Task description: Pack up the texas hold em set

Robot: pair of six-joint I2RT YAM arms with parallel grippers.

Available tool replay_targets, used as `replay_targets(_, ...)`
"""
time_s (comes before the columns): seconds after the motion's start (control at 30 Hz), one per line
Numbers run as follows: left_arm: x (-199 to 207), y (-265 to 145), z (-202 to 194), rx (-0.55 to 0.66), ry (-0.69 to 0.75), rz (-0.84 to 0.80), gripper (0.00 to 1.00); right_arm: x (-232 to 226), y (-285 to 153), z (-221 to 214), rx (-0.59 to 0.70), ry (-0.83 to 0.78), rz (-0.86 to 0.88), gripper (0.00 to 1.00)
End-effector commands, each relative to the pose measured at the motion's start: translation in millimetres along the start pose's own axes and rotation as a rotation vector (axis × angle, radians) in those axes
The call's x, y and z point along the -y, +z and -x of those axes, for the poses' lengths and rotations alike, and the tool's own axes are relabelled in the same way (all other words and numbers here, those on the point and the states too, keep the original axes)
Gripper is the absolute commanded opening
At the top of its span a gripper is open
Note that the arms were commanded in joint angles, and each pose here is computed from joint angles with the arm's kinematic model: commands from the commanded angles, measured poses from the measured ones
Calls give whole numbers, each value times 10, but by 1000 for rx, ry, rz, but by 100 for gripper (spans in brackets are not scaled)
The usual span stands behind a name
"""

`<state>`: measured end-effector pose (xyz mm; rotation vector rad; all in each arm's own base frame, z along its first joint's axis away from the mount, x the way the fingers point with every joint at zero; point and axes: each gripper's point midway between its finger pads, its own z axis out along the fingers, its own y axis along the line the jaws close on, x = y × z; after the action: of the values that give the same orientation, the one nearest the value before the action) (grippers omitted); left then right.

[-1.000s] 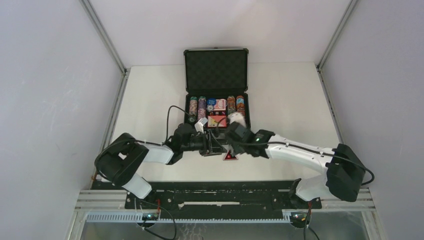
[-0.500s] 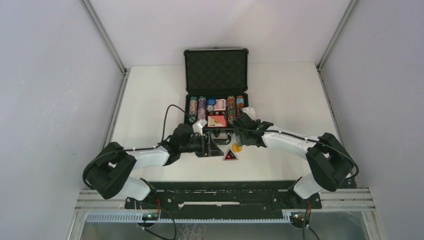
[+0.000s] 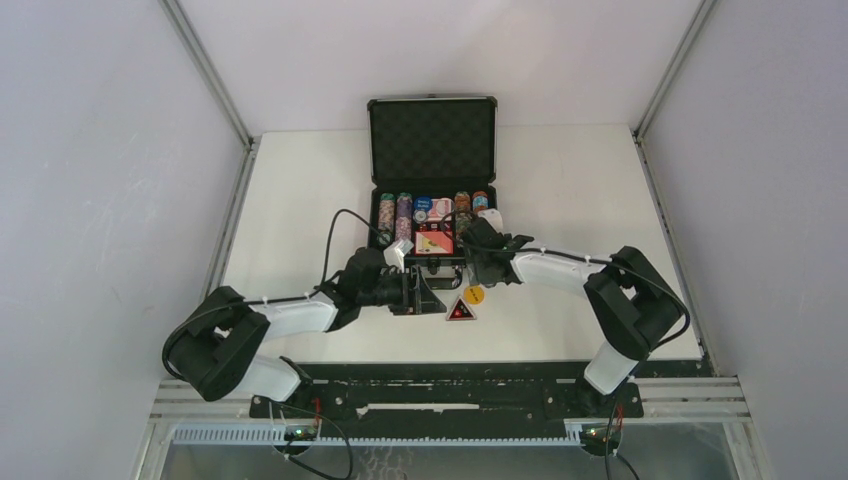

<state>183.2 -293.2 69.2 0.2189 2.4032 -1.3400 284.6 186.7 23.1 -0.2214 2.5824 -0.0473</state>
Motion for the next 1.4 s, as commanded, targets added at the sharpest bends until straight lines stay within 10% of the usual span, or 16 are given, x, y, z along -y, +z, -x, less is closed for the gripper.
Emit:
replay_targets(0.0,173,12,186,42,58,-38,72,-39,41,157,32,2,7,66)
replay_targets(0.53,188,9,161,32,49,-50,71,-5,-2,-243,-25,32,54,40)
replay_targets(1.37,225,3,155,25,49,-65,71,-654,-635,-1096,-63,-21,213,39)
